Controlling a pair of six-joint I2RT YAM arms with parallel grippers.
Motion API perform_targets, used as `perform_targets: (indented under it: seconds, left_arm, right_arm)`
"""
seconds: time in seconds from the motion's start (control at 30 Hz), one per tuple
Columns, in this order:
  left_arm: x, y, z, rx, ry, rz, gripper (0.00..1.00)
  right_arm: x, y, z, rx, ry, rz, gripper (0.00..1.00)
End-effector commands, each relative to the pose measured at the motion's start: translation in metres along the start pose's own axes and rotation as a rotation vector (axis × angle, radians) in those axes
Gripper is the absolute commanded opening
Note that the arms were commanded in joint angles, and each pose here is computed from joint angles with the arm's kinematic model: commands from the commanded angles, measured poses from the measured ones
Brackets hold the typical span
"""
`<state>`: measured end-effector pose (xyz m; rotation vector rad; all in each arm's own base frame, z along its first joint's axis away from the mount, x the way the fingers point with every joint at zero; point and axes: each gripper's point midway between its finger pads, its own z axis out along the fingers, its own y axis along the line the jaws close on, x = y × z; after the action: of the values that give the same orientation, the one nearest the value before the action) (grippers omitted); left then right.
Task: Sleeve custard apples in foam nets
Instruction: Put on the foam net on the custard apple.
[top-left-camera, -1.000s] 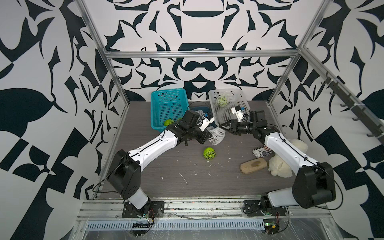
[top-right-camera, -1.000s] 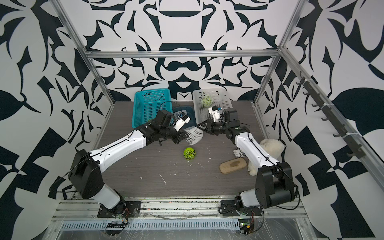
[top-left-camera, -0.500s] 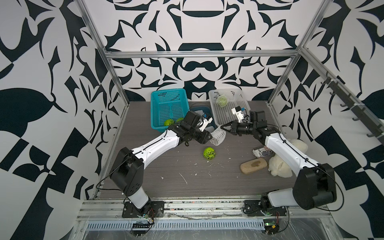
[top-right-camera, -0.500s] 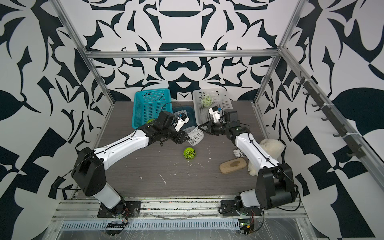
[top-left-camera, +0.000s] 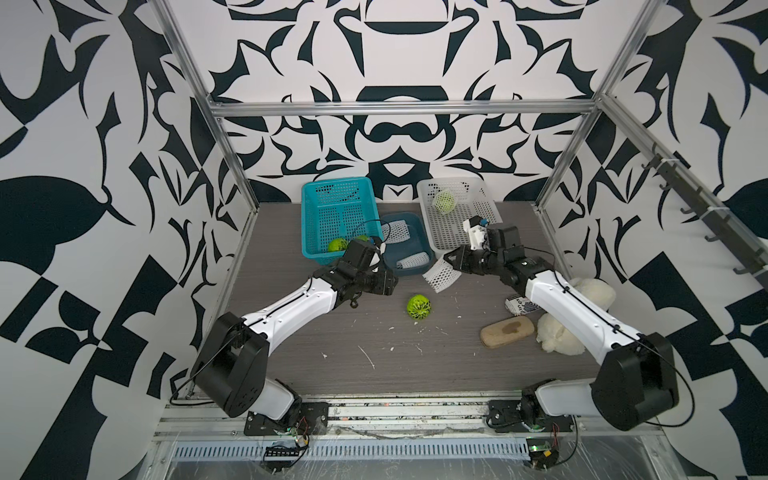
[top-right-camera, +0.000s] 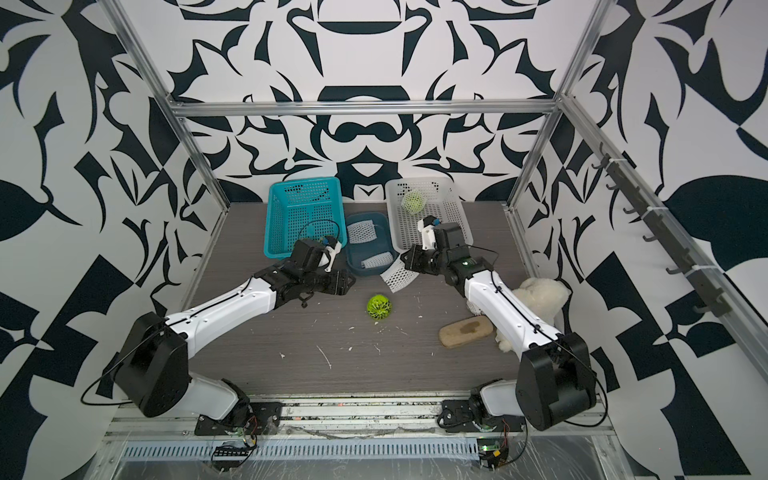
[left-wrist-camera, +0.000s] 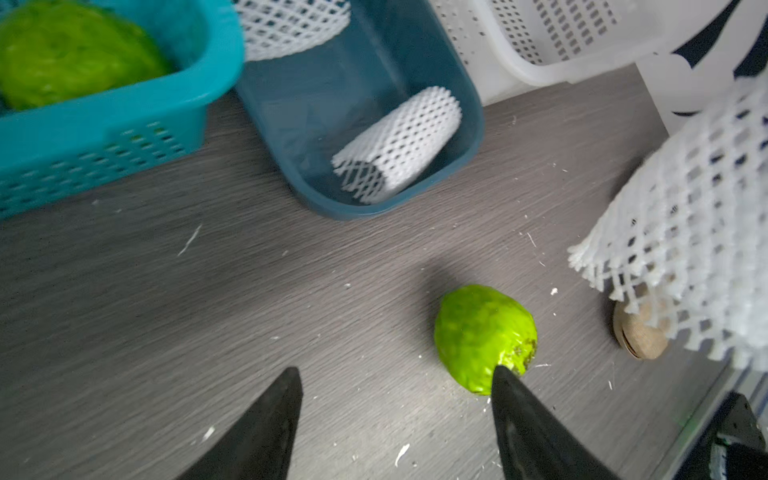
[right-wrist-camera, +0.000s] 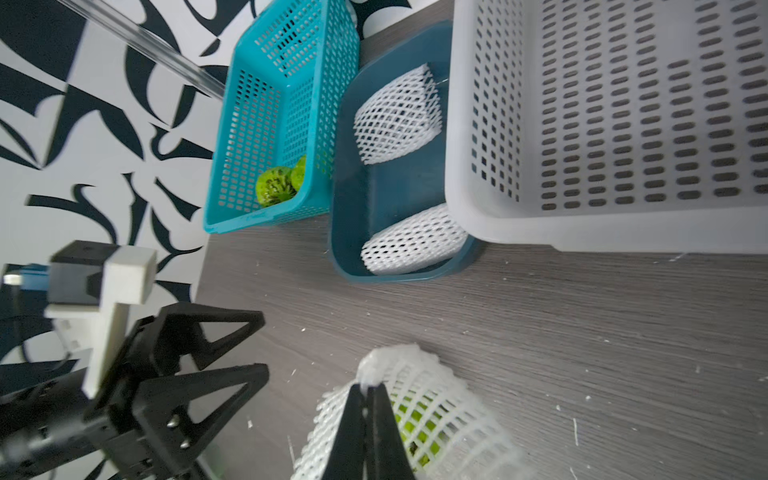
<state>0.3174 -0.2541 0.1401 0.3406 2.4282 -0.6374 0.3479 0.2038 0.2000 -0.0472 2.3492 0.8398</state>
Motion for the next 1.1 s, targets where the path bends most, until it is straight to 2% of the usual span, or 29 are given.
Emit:
perform_targets:
  seconds: [0.0,0.37,0.5,0.6,0.73,1.07]
  left_arm:
    - [-0.001,0.012,-0.005,-0.035,-0.042,-0.077,0.74]
    - [0.009,0.021,-0.002,-0.047,-0.050,-0.123,0.74]
    - [0.009,0.020,-0.001,-0.041,-0.056,-0.124,0.74]
    - [0.009,0.019,0.001,-0.033,-0.052,-0.126,0.74]
    - [0.008,0.016,0.005,-0.017,-0.047,-0.131,0.74]
    - [0.004,0.014,0.004,-0.013,-0.051,-0.132,0.74]
  right_arm:
    - [-0.003,0.002,0.002,0.167,-0.061,-0.163,0.00]
    - [0.020,0.028,0.033,0.304,-0.075,-0.468,0.00]
    - [0.029,0.037,0.033,0.305,-0.071,-0.533,0.00]
    - [0.028,0.038,0.026,0.362,-0.091,-0.597,0.00]
    - [0.024,0.035,0.019,0.405,-0.106,-0.634,0.00]
    - [0.037,0.049,0.039,0.328,-0.074,-0.621,0.00]
